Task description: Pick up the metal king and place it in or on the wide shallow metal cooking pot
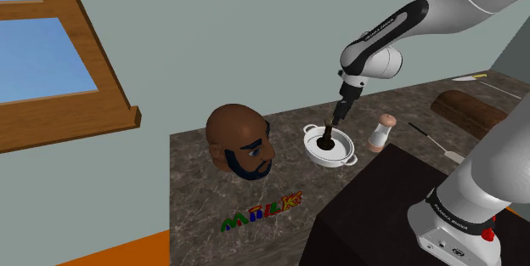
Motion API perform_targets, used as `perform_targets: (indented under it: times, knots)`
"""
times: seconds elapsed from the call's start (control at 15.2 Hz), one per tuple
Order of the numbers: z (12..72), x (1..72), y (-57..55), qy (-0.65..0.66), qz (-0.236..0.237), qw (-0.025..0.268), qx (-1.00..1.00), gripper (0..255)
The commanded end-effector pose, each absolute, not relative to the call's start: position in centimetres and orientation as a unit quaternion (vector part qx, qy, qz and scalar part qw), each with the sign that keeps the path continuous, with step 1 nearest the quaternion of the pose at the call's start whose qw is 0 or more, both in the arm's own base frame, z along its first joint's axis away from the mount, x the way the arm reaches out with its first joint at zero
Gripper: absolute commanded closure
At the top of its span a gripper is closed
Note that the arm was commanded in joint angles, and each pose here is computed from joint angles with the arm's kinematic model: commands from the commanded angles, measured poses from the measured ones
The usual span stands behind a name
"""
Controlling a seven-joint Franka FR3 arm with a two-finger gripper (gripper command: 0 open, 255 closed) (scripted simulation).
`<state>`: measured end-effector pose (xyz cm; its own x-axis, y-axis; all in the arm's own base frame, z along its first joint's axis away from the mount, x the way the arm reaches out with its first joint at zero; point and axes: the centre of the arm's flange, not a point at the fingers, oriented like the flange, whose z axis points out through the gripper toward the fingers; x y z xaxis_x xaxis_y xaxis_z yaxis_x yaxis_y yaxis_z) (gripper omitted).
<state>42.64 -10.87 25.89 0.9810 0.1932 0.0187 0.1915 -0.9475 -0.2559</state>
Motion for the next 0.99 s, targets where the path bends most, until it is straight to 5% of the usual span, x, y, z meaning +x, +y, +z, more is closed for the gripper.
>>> perform_targets:
  times: [0.0, 0.92]
  knots:
    - [25.9, 42.6, -10.9, -0.097, 0.003, 0.129, -0.987, 0]
    - [30.7, 42.8, -12.1, -0.097, 0.003, 0.129, -0.987, 0]
